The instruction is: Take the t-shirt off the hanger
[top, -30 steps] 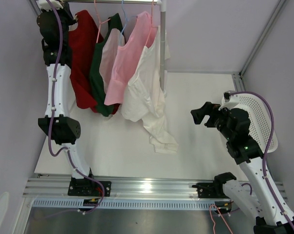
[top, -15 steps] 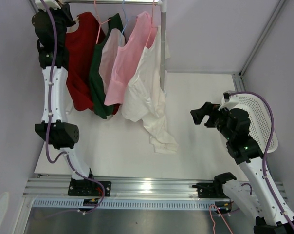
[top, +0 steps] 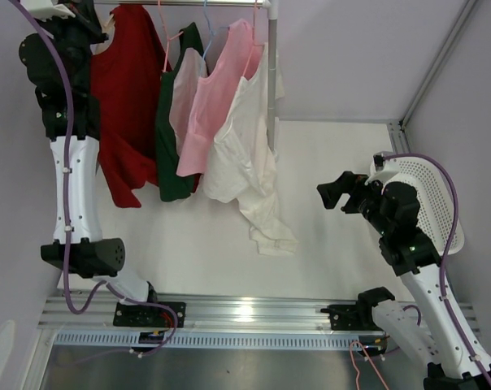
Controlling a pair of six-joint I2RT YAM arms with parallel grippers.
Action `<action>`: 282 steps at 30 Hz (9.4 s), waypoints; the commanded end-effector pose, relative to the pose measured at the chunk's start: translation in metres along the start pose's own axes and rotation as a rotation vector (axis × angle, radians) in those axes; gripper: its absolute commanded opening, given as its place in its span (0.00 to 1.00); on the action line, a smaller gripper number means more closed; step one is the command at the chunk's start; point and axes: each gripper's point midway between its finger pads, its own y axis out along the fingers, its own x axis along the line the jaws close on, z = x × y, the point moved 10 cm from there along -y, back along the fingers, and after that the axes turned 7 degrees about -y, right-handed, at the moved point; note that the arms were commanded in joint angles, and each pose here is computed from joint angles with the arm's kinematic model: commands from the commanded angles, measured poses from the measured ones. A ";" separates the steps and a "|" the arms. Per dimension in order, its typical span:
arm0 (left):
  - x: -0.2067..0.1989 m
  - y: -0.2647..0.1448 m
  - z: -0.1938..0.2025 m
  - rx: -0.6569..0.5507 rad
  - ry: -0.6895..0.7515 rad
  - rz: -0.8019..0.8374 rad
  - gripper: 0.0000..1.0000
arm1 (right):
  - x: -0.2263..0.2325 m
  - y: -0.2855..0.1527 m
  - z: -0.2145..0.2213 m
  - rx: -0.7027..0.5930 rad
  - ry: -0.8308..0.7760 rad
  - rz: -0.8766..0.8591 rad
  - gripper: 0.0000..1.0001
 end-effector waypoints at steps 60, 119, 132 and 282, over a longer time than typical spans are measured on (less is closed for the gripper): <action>-0.017 -0.172 0.039 0.124 0.334 -0.962 0.01 | 0.285 0.056 -0.011 -0.273 -0.351 -1.072 1.00; -0.048 -0.186 0.004 0.280 0.109 -0.530 0.01 | 0.230 0.039 0.072 0.123 -0.385 -0.737 0.00; -0.059 -0.219 -0.037 0.324 -0.020 -0.139 0.01 | 0.174 0.107 0.076 0.326 -0.260 -0.478 0.00; 0.011 0.013 0.036 0.002 -0.020 0.159 0.01 | -0.009 0.007 -0.223 -0.452 -0.167 0.222 0.99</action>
